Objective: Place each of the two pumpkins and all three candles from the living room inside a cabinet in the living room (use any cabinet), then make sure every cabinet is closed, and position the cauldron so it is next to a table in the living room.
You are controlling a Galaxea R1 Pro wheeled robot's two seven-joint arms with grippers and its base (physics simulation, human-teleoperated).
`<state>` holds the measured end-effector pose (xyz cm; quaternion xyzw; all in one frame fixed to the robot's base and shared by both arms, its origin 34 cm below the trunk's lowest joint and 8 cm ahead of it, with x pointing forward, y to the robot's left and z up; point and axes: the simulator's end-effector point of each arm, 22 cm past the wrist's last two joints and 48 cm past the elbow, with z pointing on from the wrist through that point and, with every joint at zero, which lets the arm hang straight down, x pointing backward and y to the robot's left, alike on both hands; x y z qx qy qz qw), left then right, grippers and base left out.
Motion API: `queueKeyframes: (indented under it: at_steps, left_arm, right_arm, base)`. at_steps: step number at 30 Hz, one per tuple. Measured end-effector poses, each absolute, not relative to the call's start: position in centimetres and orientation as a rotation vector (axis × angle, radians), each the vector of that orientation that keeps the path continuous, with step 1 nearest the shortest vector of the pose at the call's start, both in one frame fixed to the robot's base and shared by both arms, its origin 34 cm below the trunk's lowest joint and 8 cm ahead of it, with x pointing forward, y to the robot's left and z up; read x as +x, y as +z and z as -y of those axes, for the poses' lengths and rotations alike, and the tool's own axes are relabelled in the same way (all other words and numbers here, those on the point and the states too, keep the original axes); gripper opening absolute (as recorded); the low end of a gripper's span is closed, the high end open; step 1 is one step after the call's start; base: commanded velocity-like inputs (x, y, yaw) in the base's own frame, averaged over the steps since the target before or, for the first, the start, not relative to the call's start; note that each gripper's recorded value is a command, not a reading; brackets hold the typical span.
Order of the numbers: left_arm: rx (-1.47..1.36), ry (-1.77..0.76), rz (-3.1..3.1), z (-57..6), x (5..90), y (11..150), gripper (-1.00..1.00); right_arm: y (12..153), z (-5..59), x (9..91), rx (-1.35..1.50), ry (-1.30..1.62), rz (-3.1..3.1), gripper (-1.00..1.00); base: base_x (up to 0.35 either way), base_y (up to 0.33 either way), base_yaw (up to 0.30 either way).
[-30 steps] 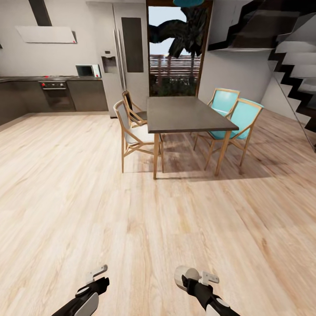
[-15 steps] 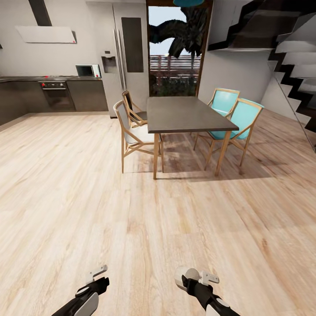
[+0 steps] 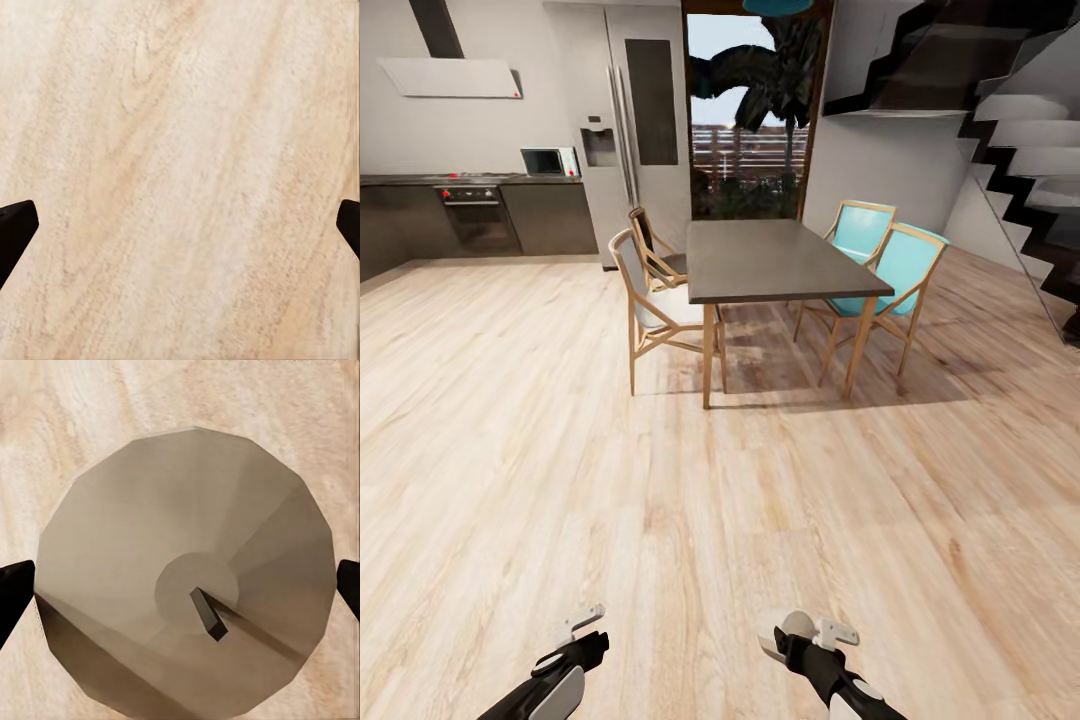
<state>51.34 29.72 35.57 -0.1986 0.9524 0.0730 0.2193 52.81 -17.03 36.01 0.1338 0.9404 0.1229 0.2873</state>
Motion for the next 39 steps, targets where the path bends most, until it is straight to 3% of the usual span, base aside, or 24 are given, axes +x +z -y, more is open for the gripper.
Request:
queueKeyframes:
  at_steps: [9, 39]
  left_arm:
    - [-0.553, 0.201, -2.635, -29.73, 51.33, 35.57, 1.00]
    - [-0.553, 0.201, -2.635, -29.74, 51.33, 35.56, 1.00]
  right_arm:
    - [36.02, 17.02, 52.82, 0.356, 0.328, -2.512, -1.00]
    - [36.00, 17.04, 52.82, 0.357, 0.327, -2.512, -1.00]
  base:
    - [0.146, 0.000, -0.276]
    - [0.002, 0.000, -0.281]
